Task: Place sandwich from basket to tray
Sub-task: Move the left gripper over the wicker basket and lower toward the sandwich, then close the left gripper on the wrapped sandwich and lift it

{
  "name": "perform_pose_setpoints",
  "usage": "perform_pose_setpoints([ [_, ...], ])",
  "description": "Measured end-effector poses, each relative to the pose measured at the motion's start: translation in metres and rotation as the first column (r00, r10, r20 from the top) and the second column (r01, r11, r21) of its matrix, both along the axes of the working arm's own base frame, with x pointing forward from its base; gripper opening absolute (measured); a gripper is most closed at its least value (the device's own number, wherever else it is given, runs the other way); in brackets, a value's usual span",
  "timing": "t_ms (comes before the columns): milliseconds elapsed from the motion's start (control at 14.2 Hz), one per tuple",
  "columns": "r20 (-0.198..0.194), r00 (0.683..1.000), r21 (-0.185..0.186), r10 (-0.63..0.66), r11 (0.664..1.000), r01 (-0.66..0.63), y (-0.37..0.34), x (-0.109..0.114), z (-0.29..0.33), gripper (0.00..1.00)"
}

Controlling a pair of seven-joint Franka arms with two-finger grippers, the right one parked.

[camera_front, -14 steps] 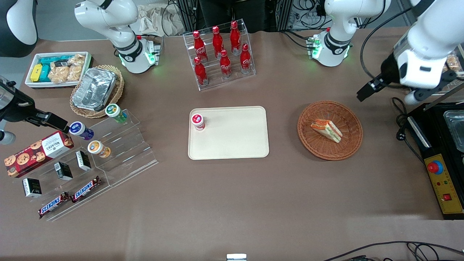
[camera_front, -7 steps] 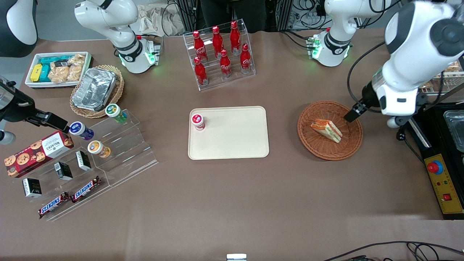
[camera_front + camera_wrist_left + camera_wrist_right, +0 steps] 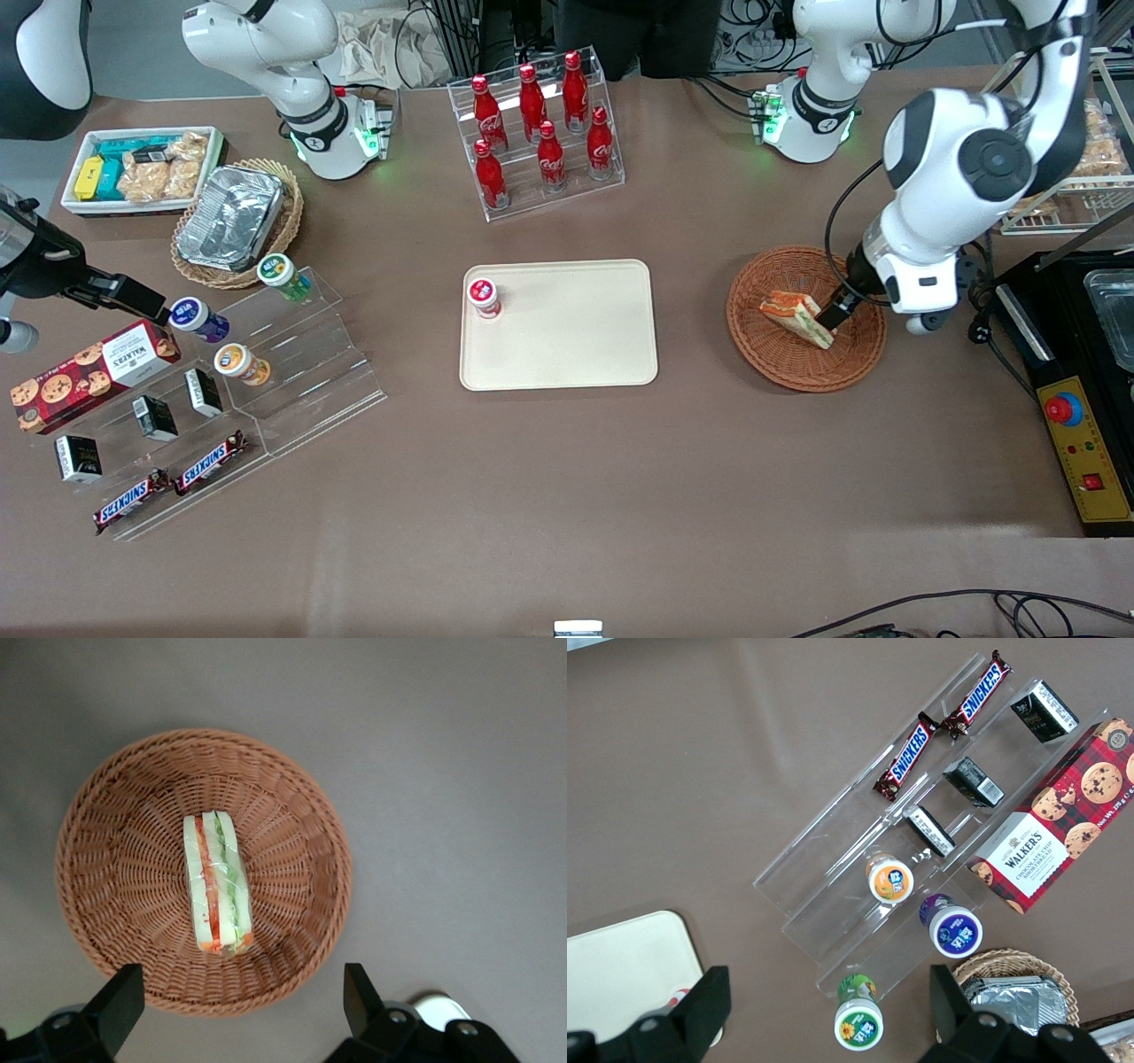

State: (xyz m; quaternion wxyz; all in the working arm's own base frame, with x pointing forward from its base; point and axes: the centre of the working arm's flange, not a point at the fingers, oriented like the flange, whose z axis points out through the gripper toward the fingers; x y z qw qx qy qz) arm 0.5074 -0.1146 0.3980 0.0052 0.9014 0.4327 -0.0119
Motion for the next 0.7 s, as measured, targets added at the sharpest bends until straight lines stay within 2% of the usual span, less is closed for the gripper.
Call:
perform_pose_setpoints([
  [352, -0.025, 0.995, 0.006, 0.093, 0.996, -0.093, -0.001, -0.003, -0.041, 1.00],
  [704, 0.010, 0.994, -0.003, 0.113, 0.994, -0.113, 0.004, -0.020, -0.080, 1.00],
])
